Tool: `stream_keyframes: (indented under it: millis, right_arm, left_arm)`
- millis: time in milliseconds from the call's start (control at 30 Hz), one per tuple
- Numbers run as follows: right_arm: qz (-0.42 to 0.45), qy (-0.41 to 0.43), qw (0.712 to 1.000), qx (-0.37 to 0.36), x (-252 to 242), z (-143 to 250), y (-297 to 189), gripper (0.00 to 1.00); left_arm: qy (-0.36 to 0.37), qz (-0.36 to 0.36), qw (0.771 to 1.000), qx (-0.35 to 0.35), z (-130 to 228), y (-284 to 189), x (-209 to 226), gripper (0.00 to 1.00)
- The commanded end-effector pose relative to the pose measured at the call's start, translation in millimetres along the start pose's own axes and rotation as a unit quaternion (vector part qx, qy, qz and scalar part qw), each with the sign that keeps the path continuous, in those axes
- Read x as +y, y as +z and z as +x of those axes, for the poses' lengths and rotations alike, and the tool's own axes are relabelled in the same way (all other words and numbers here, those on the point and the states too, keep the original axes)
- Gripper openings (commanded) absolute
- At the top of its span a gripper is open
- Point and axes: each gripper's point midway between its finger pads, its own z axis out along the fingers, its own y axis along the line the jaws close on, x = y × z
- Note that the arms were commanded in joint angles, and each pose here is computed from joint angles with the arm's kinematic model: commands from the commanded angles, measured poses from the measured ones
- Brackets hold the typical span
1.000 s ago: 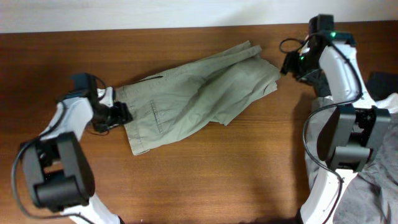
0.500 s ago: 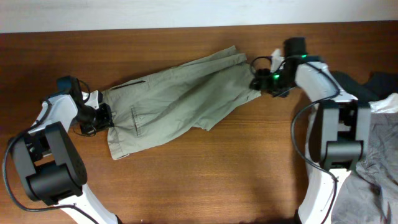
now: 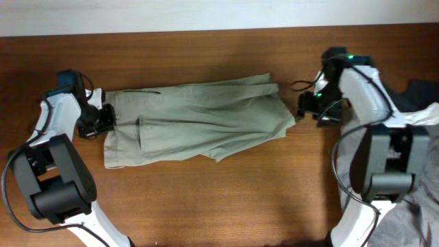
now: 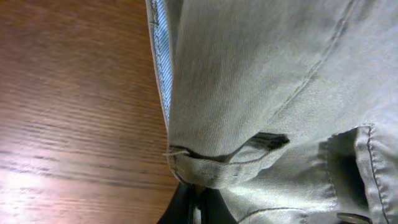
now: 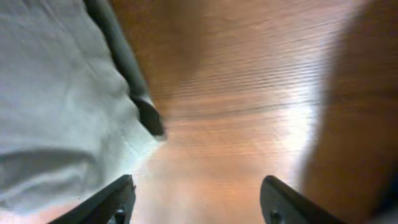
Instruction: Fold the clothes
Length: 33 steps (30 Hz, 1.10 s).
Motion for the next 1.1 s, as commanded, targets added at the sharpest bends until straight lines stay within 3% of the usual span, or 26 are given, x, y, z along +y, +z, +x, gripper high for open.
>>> stream_keyframes:
  millis: [0,67,167,200,333,400,433,500,533,567,633,667,700,800,933,1067]
  right_arm:
    - [-0.009,-0.026,0.998,-0.055,9.2,-14.6,-30.2,0.71]
    - [-0.113,-0.110,0.981,-0.112,56.9,-40.9,-34.5,0.67]
    - [-0.126,-0.150,0.965,-0.175,88.4,-69.7,-29.6,0.68]
    - [-0.131,-0.156,0.961,-0.186,101.9,-77.6,-20.9,0.66]
    - [-0.102,-0.067,0.978,-0.172,110.7,-92.0,29.5,0.62]
    - [-0.175,-0.073,0.968,-0.164,144.2,-100.1,51.7,0.62]
    - [-0.194,-0.054,0.965,-0.170,152.2,-107.4,56.0,0.55]
    - [-0.222,-0.051,0.946,-0.229,164.8,-135.1,42.3,0.12]
    - [-0.251,-0.070,0.922,-0.287,175.1,-157.6,17.2,0.04]
    - [-0.279,-0.086,0.902,-0.319,182.4,-168.9,-3.9,0.06]
    - [-0.316,-0.073,0.885,-0.334,178.9,-179.8,-30.5,0.25]
    - [-0.318,-0.063,0.891,-0.319,166.5,-178.5,-29.9,0.65]
    - [-0.308,-0.046,0.903,-0.296,149.3,-175.2,-21.6,0.69]
    - [-0.283,-0.042,0.929,-0.234,95.3,-155.7,-9.0,0.66]
    - [-0.242,-0.025,0.964,-0.107,35.1,-95.6,12.1,0.58]
    - [-0.228,-0.122,0.965,-0.040,64.9,-50.4,27.6,0.48]
  left_arm:
    - [0.003,-0.016,1.000,0.012,3.1,0.0,8.5,0.03]
    - [0.001,-0.016,1.000,0.026,9.7,-0.2,8.3,0.13]
    - [0.000,-0.015,0.999,0.034,14.1,-0.5,8.1,0.51]
    - [0.000,-0.015,0.999,0.036,14.9,-0.5,7.9,0.57]
    - [0.000,-0.015,0.999,0.036,14.9,-0.5,7.9,0.61]
    - [0.000,-0.015,0.999,0.036,14.8,-0.5,7.9,0.61]
    - [0.000,-0.015,0.999,0.036,14.9,-0.5,7.9,0.62]
    - [0.000,-0.015,0.999,0.037,15.1,-0.6,7.9,0.62]
    - [0.000,-0.015,0.999,0.036,15.0,-0.5,7.9,0.62]
    - [0.000,-0.015,0.999,0.037,15.1,-0.6,7.9,0.62]
    - [0.000,-0.015,0.999,0.038,15.7,-0.6,7.9,0.62]
    - [0.000,-0.015,0.999,0.038,15.7,-0.6,7.9,0.62]
    - [0.000,-0.015,0.999,0.038,15.7,-0.6,8.0,0.62]
    - [0.008,-0.014,0.999,0.037,15.2,-0.9,7.8,0.63]
    - [0.017,0.025,0.999,0.019,3.4,-8.4,-6.4,0.63]
    - [0.023,0.043,0.999,-0.020,-25.8,-38.5,-16.6,0.63]
